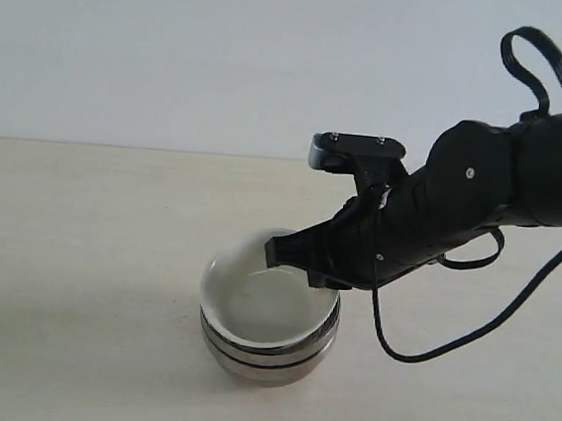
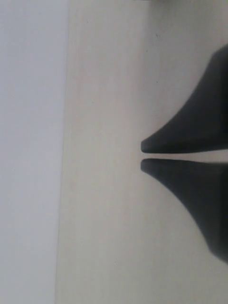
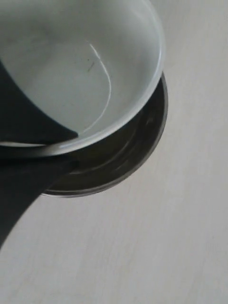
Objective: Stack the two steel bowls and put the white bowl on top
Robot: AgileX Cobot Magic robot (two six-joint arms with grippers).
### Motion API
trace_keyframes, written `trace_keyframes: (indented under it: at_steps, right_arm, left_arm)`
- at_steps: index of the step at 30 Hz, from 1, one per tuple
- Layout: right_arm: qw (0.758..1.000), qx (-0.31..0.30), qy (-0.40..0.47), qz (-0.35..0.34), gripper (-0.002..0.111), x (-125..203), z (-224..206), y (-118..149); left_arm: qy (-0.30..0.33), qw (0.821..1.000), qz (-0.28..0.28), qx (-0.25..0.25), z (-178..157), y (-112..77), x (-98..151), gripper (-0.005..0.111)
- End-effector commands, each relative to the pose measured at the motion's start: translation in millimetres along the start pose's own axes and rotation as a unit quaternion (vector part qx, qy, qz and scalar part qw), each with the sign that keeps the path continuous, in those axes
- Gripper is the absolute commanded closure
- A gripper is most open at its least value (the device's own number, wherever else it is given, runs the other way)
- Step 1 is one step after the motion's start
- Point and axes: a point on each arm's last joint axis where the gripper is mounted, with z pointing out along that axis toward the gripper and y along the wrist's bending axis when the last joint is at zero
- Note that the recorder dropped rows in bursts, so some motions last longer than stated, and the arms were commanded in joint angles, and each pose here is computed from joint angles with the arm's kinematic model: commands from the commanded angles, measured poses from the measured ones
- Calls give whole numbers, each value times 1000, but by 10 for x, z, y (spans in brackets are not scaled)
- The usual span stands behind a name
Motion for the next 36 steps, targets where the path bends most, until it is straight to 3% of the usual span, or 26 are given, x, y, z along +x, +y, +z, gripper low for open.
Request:
trace_keyframes:
  at_steps: [1, 14, 17, 21, 23, 36]
  right_arm:
    - [1000, 3, 2, 4, 108, 21, 108, -17]
    - [1000, 3, -5, -5, 107, 9, 108, -17]
    - [1000, 3, -5, -5, 93, 9, 108, -17]
    - [1000, 3, -6, -5, 65, 2, 105, -14]
    - [1000, 3, -7, -5, 59, 0, 105, -14]
    - [996, -17, -91, -19, 60, -197, -427, 91]
  left_arm:
    - [-3, 1000, -2, 2, 1, -2, 2, 103]
    - [-3, 1000, -2, 2, 1, -2, 2, 103]
    - [-3, 1000, -2, 2, 1, -2, 2, 103]
    - [-3, 1000, -2, 2, 1, -2, 2, 103]
    - [-3, 1000, -2, 2, 1, -2, 2, 103]
    - [-3, 1000, -2, 2, 1, -2, 2, 103]
